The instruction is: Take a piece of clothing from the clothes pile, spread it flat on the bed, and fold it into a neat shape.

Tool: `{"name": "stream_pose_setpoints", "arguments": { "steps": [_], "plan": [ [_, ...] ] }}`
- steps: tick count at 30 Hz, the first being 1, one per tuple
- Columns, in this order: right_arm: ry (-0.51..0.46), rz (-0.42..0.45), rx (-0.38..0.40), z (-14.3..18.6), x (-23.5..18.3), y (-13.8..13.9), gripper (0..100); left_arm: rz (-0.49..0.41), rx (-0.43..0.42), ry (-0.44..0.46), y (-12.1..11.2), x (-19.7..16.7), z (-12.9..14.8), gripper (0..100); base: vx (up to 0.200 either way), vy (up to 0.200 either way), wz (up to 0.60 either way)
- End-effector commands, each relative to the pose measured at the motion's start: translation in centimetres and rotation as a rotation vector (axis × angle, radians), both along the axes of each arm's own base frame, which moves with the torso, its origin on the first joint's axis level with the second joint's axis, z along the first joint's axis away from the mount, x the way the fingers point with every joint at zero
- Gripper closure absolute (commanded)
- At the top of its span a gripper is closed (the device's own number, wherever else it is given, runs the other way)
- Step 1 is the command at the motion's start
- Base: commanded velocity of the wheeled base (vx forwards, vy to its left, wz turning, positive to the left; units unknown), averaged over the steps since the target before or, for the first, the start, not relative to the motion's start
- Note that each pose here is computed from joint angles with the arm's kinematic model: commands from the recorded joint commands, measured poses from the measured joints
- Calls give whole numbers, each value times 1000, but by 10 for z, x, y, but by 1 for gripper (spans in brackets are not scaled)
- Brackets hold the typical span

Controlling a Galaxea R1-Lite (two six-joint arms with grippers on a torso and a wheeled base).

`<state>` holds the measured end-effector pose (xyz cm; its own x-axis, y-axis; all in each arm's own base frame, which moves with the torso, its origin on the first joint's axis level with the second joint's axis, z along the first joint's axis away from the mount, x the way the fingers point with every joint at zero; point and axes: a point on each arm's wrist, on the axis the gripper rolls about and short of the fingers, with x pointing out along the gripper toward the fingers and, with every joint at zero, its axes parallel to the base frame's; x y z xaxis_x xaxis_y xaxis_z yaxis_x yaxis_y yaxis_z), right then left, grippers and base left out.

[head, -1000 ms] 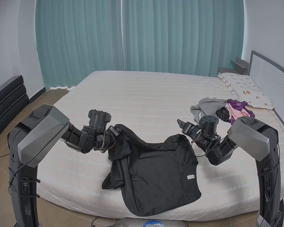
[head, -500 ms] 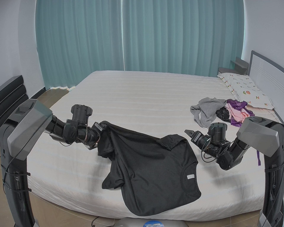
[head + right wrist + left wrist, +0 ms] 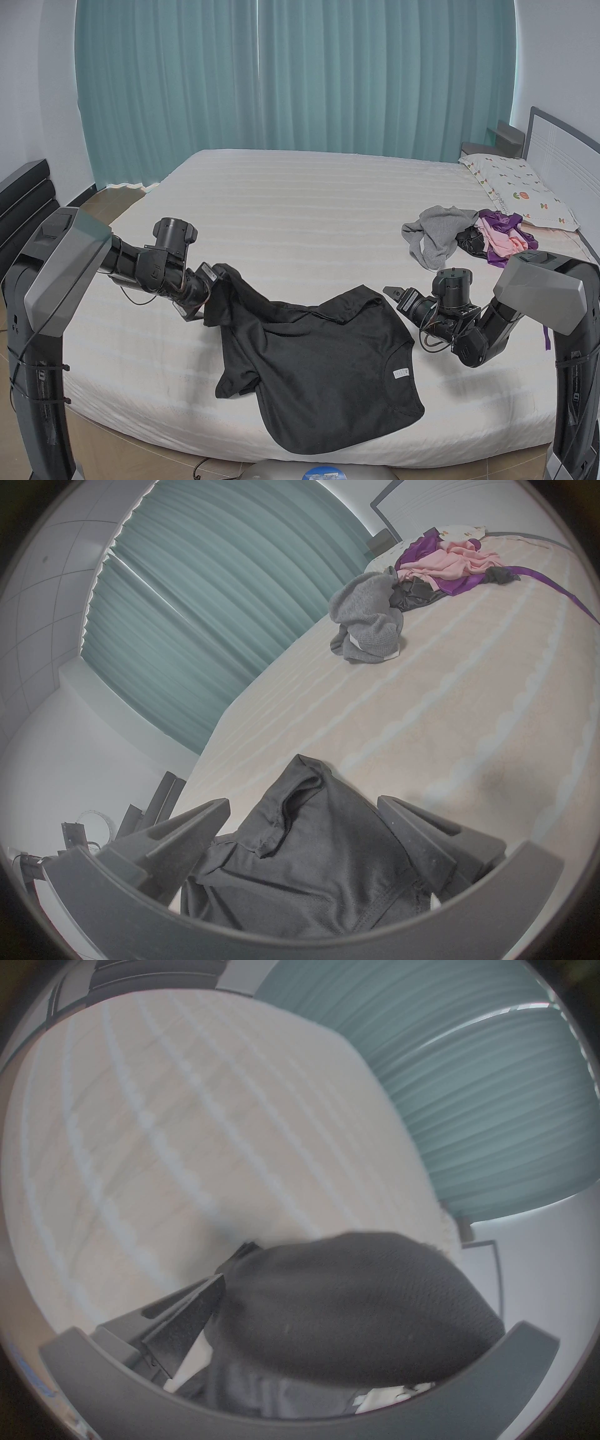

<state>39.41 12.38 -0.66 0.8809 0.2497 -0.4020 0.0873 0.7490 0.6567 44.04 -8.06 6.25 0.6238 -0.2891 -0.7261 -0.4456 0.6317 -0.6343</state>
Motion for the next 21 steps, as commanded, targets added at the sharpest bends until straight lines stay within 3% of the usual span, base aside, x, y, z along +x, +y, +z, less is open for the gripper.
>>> {"name": "stream_pose_setpoints", "arguments": {
  "steps": [1, 11, 13, 21],
  "plan": [
    [25, 1, -10, -5, 0, 0, 0, -100, 49, 153, -3, -7, -25, 0, 0, 0, 0],
    [45, 9, -17, -5, -1, 3, 0, -207, 37, 216, 3, -31, -17, 0, 0, 0, 0],
    [46, 12, -19, -5, -1, 3, 0, -323, 84, 271, 6, -47, -22, 0, 0, 0, 0],
    [55, 21, -22, -6, -3, 7, 0, -516, 155, 404, 13, -75, -11, 0, 0, 0, 0]
  ]
}}
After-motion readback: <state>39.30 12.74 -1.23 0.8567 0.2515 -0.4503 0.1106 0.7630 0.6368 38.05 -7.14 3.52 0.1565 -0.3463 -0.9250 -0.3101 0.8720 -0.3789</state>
